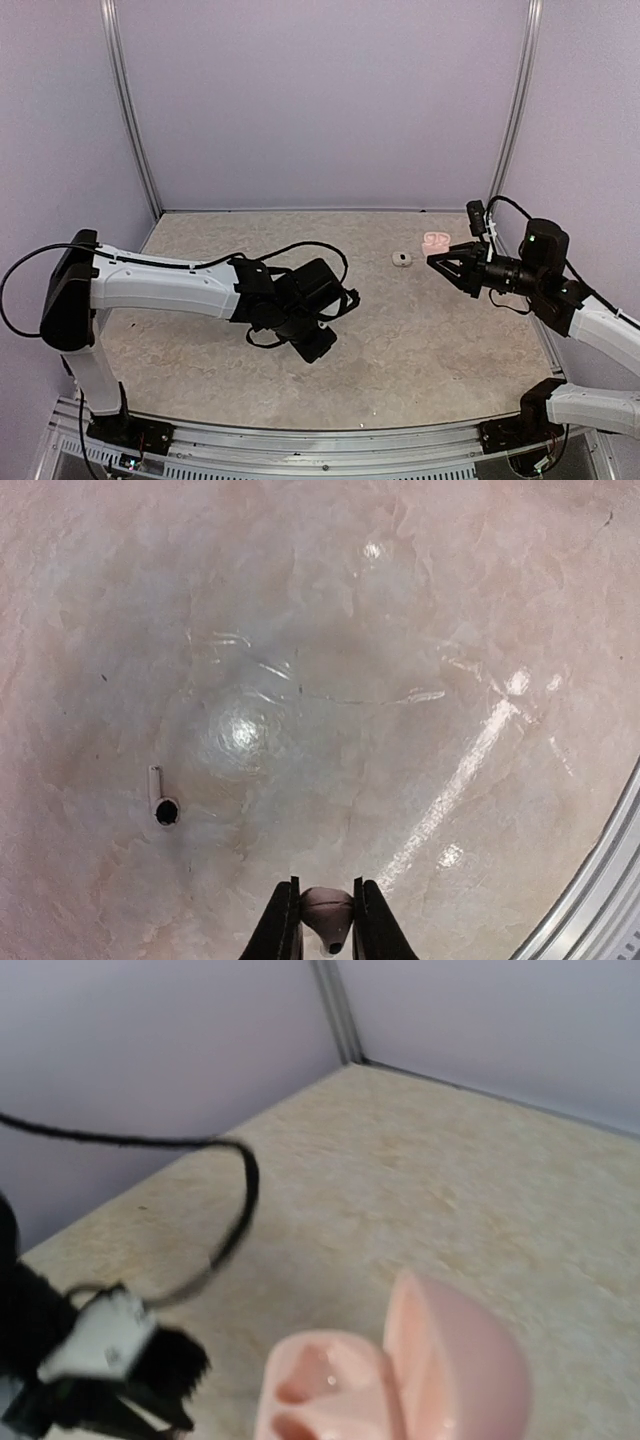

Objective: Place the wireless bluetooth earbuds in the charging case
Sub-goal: Insert the left earbud into the left side groove of the charging case, then pick up the right earbud from the center of the board, then place the right earbud at the center of the board.

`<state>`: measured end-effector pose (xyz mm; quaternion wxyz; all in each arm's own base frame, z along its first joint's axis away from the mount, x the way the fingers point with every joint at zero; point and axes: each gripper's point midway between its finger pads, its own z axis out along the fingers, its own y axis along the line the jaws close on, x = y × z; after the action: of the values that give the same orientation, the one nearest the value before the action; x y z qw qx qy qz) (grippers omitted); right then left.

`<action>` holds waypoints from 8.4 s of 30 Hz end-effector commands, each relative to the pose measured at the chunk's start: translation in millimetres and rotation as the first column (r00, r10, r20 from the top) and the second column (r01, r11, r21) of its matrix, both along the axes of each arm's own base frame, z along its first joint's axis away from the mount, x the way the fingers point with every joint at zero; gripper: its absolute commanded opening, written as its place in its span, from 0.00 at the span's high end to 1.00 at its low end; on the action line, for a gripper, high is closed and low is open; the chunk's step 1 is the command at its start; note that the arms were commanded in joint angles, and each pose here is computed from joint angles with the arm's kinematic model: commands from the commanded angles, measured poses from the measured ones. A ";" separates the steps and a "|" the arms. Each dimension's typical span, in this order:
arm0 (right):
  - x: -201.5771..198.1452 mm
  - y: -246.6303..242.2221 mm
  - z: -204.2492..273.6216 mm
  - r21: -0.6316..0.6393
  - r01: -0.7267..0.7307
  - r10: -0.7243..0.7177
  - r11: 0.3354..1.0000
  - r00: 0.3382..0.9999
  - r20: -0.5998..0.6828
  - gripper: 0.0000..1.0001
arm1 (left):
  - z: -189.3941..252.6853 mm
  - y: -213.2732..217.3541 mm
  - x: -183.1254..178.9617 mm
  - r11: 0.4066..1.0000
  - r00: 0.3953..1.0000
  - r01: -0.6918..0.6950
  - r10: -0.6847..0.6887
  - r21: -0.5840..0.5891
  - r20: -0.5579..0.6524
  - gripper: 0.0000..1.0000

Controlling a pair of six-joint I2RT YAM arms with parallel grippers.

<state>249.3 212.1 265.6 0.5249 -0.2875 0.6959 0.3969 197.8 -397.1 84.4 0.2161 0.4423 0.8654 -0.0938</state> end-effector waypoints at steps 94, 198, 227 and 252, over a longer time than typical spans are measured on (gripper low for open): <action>-76.9 89.0 66.6 -0.051 -0.227 0.215 0.972 0.792 0.571 1.00 | 259.8 -88.8 -6.4 0.534 0.890 0.284 0.164 -0.797 0.426 0.90; -40.8 64.2 17.9 0.005 -0.119 0.112 0.993 0.951 0.287 1.00 | -39.4 39.6 71.8 0.814 0.945 -0.217 0.314 -0.539 0.094 0.69; -39.5 61.8 15.8 -0.012 -0.104 0.103 0.995 0.952 0.287 1.00 | -60.3 40.7 74.1 0.851 0.953 -0.189 0.279 -0.489 0.117 0.89; -10.4 71.5 -59.7 -0.269 -0.042 0.123 0.962 0.949 0.289 1.00 | 60.9 45.6 34.0 0.940 0.946 -0.044 0.148 -0.337 0.289 0.99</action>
<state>231.0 283.5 221.4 0.5731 -0.4260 0.6307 0.3039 239.5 -362.3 117.8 0.4185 0.3373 0.8175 -0.2067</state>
